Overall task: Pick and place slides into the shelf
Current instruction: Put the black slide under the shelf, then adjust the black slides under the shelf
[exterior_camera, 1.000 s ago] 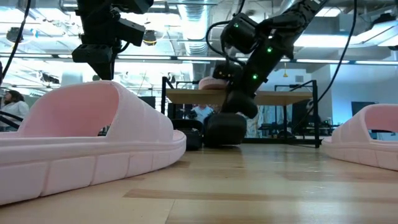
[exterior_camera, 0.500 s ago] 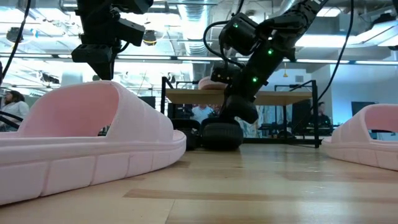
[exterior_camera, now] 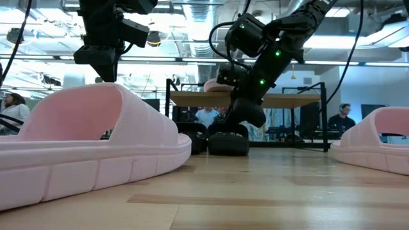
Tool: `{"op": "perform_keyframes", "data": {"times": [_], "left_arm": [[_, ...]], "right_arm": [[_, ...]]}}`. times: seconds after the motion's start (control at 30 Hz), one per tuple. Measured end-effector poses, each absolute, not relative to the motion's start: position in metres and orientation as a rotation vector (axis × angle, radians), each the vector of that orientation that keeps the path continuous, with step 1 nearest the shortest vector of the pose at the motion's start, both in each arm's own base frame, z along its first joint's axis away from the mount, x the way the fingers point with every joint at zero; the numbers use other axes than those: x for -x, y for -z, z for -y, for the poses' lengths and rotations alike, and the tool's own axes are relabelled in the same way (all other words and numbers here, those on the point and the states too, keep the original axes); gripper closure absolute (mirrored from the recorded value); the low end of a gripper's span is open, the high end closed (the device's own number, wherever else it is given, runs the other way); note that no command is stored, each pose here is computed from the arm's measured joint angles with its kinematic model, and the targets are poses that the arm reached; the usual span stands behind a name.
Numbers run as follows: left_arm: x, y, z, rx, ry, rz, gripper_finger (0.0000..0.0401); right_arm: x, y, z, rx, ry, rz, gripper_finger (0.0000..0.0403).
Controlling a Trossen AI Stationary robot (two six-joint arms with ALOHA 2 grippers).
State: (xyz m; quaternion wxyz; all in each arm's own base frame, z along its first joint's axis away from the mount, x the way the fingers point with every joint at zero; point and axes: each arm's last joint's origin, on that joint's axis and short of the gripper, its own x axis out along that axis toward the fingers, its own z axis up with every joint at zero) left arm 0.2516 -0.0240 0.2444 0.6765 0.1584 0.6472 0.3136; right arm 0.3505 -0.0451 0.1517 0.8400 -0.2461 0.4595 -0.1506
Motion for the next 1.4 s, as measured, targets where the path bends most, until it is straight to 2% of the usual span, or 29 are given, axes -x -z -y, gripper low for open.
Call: {"op": "perform_keyframes", "data": {"times": [0.53, 0.73, 0.9, 1.17, 1.4], "left_arm": [[-0.255, -0.244, 0.025, -0.339, -0.699, -1.423, 0.0285], [-0.26, -0.243, 0.026, -0.324, -0.678, -1.386, 0.0285], [-0.267, -0.242, 0.027, -0.271, -0.647, -1.33, 0.0285], [-0.292, -0.244, 0.04, -0.18, -0.409, -1.17, 0.0285], [-0.308, -0.249, 0.055, -0.182, -0.155, -1.039, 0.0285]], "right_arm": [[-0.351, -0.156, 0.025, 0.546, 0.27, -0.975, 0.028], [-0.346, -0.175, 0.016, 0.537, 0.294, -1.0, 0.0273], [-0.336, -0.202, 0.003, 0.438, 0.298, -0.935, 0.0277], [-0.317, -0.234, -0.034, 0.131, 0.107, -0.836, 0.0283], [-0.321, -0.216, -0.069, 0.056, 0.017, -0.871, 0.0283]]}}
